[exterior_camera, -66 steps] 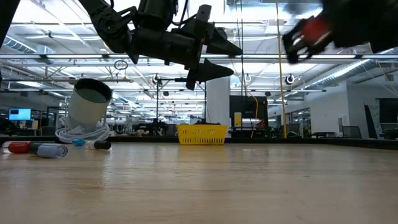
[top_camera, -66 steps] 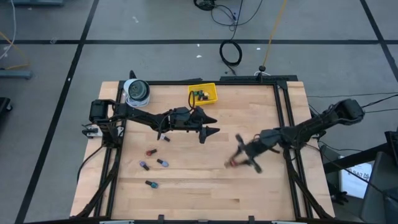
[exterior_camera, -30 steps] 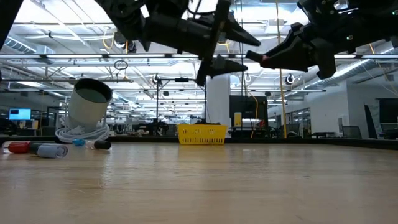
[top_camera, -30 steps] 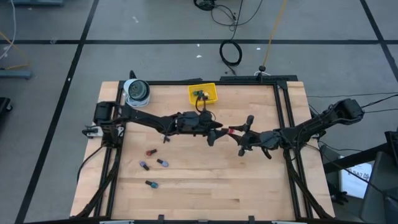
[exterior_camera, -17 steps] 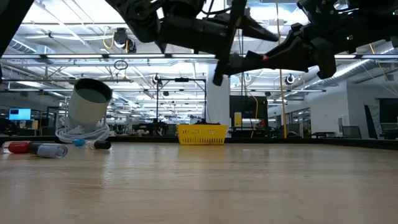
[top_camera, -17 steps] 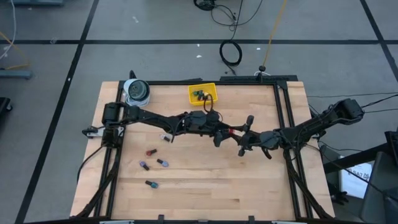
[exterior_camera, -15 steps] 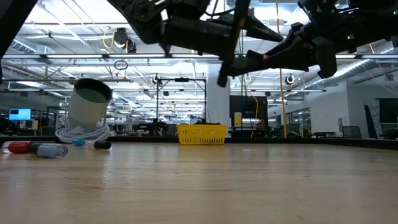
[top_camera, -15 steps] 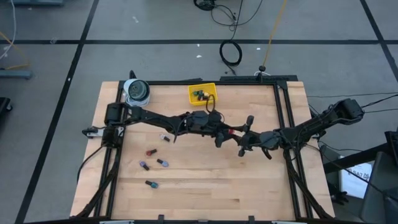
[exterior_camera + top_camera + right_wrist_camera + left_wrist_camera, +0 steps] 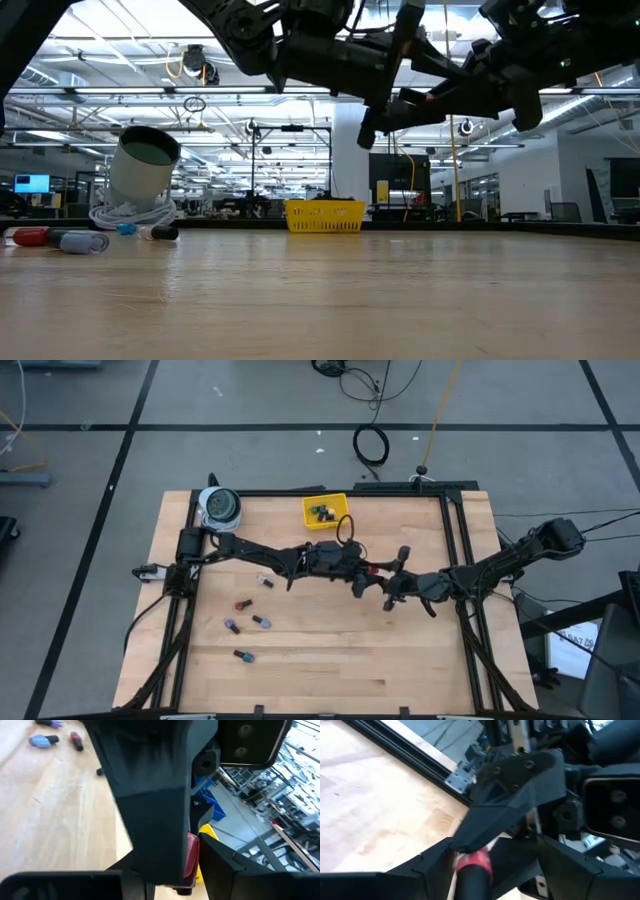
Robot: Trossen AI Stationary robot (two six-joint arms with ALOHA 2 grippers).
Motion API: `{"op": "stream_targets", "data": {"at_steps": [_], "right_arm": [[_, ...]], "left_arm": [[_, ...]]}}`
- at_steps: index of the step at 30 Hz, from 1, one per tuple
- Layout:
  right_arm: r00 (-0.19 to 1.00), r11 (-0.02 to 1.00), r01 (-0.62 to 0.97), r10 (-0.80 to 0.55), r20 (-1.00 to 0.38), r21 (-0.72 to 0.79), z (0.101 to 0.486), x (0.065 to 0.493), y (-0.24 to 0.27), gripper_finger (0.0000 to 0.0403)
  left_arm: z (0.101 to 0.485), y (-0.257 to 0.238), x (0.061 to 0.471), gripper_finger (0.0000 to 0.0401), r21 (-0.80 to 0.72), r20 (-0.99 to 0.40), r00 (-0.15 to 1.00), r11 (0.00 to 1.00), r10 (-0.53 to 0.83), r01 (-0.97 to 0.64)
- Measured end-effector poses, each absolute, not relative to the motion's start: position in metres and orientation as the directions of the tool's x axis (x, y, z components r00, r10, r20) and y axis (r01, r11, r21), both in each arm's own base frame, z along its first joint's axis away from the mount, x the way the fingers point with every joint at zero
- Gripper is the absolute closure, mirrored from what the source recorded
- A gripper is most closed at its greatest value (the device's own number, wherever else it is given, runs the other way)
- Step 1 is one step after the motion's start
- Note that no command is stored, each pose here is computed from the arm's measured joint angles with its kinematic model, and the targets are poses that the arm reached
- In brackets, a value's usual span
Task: Pick & Place Nail Polish
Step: Put the pink nail polish bottle into the yellow bin
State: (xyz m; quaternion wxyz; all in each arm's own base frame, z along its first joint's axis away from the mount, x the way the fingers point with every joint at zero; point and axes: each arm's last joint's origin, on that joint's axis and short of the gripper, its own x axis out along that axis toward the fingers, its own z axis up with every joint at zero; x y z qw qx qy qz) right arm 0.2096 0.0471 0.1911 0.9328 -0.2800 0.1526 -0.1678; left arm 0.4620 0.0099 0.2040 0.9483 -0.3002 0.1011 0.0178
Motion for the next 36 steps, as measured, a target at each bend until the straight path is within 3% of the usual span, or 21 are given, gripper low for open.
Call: {"op": "stream_targets", "data": {"at_steps": [4,12,15,20,24,31,36], "right_arm": [[0.890,0.780,0.243,-0.416,-0.188,-0.577,0.191,0.209,0.047,0.0297],[0.887,0.771,0.236,-0.419,-0.192,-0.592,0.191,0.209,0.047,0.0297],[0.886,0.782,0.247,-0.421,-0.192,-0.572,0.190,0.209,0.048,0.0279],[0.897,0.846,0.304,-0.409,-0.168,-0.439,0.194,0.209,0.049,0.0193],[0.904,0.865,0.326,-0.403,-0.144,-0.381,0.201,0.206,0.049,0.0148],[0.929,0.898,0.305,-0.354,-0.109,-0.317,0.216,0.190,0.053,0.0129],[0.943,0.922,0.282,-0.317,-0.097,-0.265,0.225,0.178,0.056,0.0136]], "left_arm": [[0.204,0.011,0.462,0.0188,-0.564,-0.204,0.979,0.818,-0.006,-0.112],[0.203,0.014,0.462,0.0351,-0.543,-0.215,0.977,0.831,0.007,-0.125],[0.204,0.018,0.461,0.0350,-0.526,-0.213,0.977,0.843,-0.002,-0.113],[0.217,0.032,0.454,0.0350,-0.461,-0.229,0.973,0.881,-0.001,-0.107],[0.232,0.042,0.446,0.0350,-0.396,-0.253,0.966,0.907,0.047,-0.147],[0.254,0.053,0.429,0.0350,-0.266,-0.204,0.970,0.946,0.132,-0.184],[0.244,0.054,0.405,0.0350,-0.229,-0.138,0.982,0.960,0.131,-0.160]]}}
